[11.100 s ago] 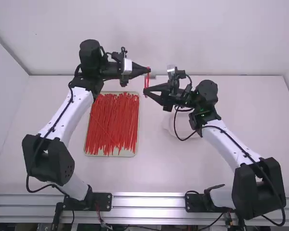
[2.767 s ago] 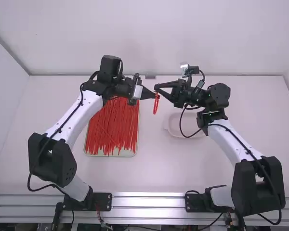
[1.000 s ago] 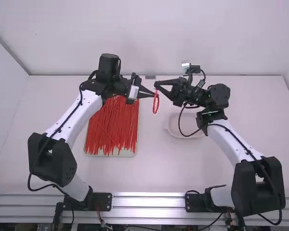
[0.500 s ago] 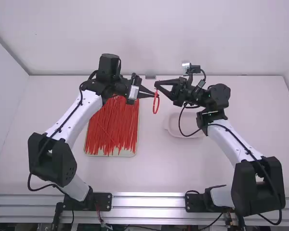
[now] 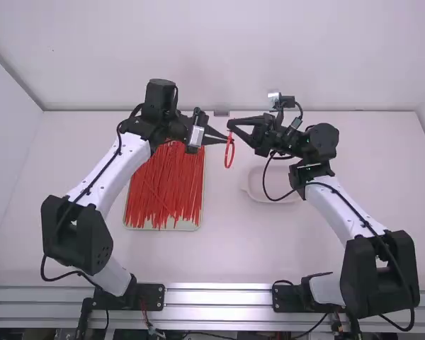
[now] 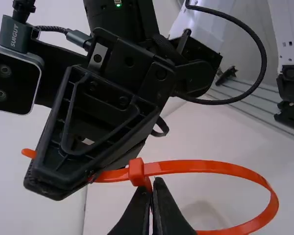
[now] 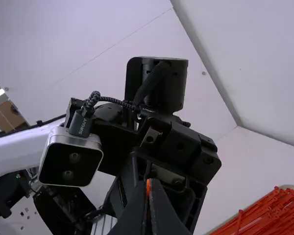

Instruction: Fasten the cable tie

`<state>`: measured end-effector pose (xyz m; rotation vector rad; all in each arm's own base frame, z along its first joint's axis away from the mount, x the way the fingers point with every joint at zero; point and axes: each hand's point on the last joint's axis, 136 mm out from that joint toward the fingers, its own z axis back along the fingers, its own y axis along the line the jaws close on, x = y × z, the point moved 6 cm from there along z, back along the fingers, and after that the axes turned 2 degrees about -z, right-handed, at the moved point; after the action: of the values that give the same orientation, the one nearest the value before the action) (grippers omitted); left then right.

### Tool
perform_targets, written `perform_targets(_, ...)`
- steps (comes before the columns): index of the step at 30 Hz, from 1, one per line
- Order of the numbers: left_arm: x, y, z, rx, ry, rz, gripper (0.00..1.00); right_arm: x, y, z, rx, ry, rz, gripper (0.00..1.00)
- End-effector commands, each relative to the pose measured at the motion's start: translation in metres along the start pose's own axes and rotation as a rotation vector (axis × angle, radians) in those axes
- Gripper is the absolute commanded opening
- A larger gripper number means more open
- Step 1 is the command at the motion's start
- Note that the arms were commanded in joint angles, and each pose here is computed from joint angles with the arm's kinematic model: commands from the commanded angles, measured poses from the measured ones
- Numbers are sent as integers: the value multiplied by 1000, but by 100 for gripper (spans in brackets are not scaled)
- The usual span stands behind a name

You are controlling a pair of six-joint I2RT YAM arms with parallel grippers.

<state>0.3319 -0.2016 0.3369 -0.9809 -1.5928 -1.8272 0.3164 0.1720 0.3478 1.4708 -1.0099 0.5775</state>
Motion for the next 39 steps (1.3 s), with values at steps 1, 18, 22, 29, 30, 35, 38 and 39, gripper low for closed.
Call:
perform_targets(1, 11, -7, -8, -46, -92, -1, 4, 14, 3, 0, -13, -42, 35, 0)
perform_targets(18, 14, -8, -16, -65, -105, 6, 11, 14, 3, 0, -13, -41, 34, 0)
perform_targets(22, 14, -9, -17, -68, -109, 5, 2, 13, 3, 0, -12, -39, 34, 0)
perform_targets(29, 14, -9, -17, -69, -109, 7, 2, 13, 3, 0, -11, -39, 34, 0)
perform_targets(30, 14, -9, -17, -69, -108, 7, 2, 13, 3, 0, -11, -39, 34, 0)
perform_targets(35, 10, -9, -16, -56, -78, 24, 2, 14, 6, 0, 0, -41, 47, 0)
perform_targets(38, 6, -10, -19, -54, -54, 44, 2, 16, 8, 0, 5, -48, 49, 0)
perform_targets(39, 3, -10, -19, -51, -43, 54, 2, 17, 9, 2, 6, -51, 47, 0)
